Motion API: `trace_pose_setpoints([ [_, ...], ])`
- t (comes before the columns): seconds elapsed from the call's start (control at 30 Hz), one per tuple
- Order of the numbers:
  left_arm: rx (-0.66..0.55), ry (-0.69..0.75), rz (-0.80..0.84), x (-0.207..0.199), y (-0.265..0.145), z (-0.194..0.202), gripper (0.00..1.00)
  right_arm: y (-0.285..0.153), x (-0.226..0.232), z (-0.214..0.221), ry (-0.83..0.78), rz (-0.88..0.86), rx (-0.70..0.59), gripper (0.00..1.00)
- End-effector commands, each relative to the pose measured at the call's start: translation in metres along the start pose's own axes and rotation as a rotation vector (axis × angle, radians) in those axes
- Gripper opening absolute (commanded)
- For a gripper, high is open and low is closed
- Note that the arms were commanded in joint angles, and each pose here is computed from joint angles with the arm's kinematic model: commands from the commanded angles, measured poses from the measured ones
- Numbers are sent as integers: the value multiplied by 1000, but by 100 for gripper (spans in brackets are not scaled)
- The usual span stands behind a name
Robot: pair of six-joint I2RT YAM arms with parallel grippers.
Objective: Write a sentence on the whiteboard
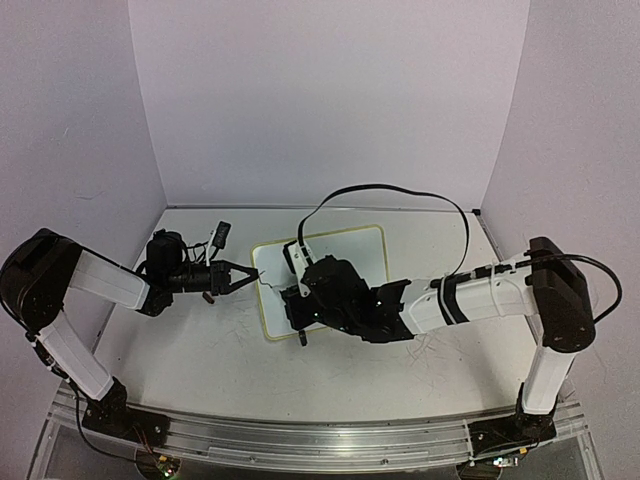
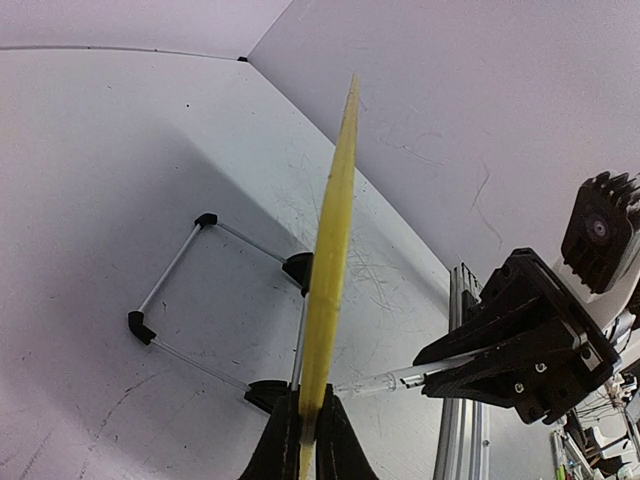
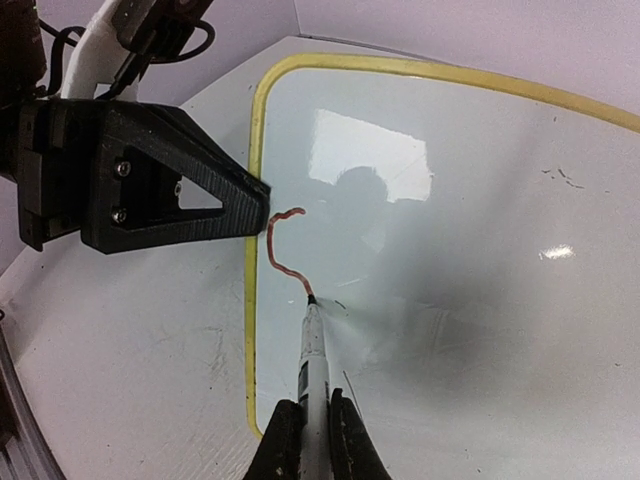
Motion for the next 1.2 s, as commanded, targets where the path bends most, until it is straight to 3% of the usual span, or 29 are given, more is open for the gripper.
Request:
trace_pose_setpoints([
  [0.0, 6, -1, 68, -8, 2, -2, 0, -6, -4, 0, 6, 25, 11, 0],
  [1.17, 4, 2, 75, -12, 1, -2, 0, 7, 14, -2, -8, -31, 21, 0],
])
Point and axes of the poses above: each gripper's point midway between its finger pads, its own y axis out along the fingers, its own x axis along the line the jaws close on, z = x × y, the point moved 9 cm from there along -y, back along the fingers, and after that the axes turned 6 degrees about y, right-handed, at the moved point
